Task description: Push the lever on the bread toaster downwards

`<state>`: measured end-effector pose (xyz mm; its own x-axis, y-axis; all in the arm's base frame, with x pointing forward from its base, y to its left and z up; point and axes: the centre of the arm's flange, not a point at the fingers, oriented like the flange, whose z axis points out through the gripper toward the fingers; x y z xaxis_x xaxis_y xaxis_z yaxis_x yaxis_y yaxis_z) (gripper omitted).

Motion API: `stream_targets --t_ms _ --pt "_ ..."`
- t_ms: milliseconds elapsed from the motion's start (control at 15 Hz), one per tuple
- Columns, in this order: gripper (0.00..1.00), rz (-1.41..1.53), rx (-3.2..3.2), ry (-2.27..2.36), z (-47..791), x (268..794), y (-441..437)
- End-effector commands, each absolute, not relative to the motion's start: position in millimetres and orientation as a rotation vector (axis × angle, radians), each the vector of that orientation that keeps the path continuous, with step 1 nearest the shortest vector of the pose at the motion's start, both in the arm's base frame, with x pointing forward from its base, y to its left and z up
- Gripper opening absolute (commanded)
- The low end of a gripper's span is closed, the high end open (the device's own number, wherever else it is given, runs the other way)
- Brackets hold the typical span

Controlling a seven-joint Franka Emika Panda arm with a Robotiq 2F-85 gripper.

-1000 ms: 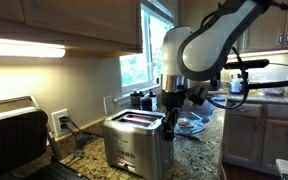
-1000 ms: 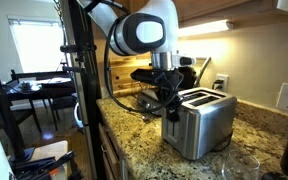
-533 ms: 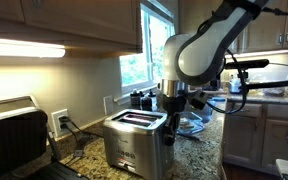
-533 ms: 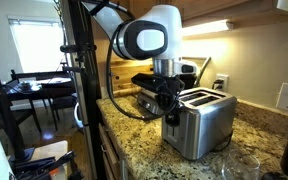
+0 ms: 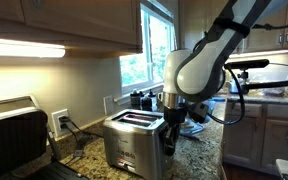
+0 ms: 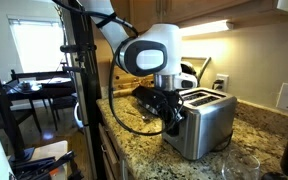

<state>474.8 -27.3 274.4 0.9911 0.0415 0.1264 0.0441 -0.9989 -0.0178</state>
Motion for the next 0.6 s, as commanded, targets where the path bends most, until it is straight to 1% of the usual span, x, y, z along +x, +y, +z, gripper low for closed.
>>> stream_targets --t_ms 0,533 --pt "0.03 -0.202 -3.104 -0.08 248 467 -29" --pt "0.03 -0.149 -3.18 -0.039 335 472 5"
